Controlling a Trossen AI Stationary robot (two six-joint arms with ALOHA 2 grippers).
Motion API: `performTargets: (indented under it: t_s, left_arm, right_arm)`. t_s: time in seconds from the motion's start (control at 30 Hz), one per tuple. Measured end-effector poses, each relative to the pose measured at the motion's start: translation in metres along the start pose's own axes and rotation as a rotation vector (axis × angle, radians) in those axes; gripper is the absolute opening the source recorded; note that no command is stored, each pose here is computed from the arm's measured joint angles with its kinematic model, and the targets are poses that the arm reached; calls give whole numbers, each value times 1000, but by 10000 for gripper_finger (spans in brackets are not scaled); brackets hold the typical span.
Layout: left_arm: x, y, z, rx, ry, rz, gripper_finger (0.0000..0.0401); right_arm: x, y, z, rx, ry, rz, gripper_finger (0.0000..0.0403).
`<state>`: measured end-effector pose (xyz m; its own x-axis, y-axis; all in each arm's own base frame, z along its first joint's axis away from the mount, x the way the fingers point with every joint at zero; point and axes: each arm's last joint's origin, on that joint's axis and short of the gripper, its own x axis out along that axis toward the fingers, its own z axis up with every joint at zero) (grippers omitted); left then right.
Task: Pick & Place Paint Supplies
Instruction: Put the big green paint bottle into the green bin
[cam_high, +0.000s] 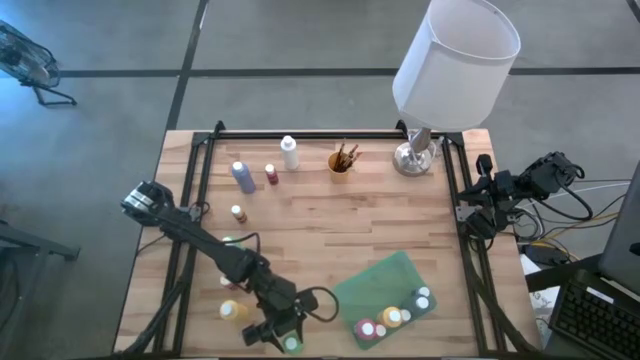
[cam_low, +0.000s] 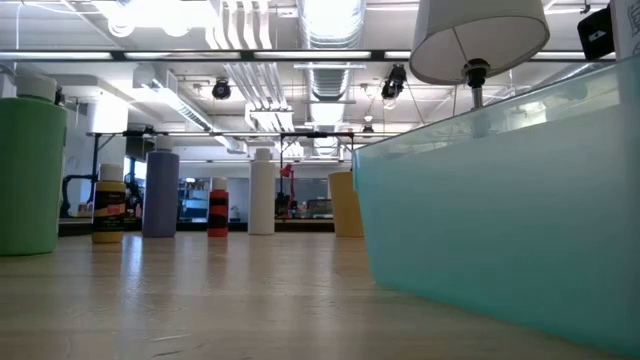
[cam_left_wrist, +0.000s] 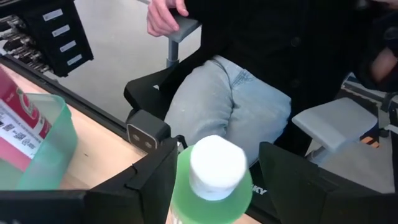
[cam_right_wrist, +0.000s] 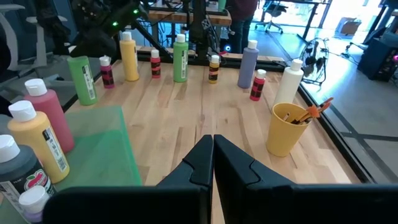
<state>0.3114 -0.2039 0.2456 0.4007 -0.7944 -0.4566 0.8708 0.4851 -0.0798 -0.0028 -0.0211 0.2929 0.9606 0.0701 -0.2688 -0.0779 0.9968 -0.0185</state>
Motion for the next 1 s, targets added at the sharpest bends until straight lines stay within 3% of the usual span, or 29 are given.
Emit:
performTargets:
  t_s: [0.5, 1.0]
  left_arm:
    - [-1, 2, 0, 8, 0, 4, 226]
    - [1, 5, -3, 1, 7, 1, 144]
  right_arm:
    - [0, 0, 0, 0, 0, 0, 8]
    - [0, 0, 0, 0, 0, 0, 8]
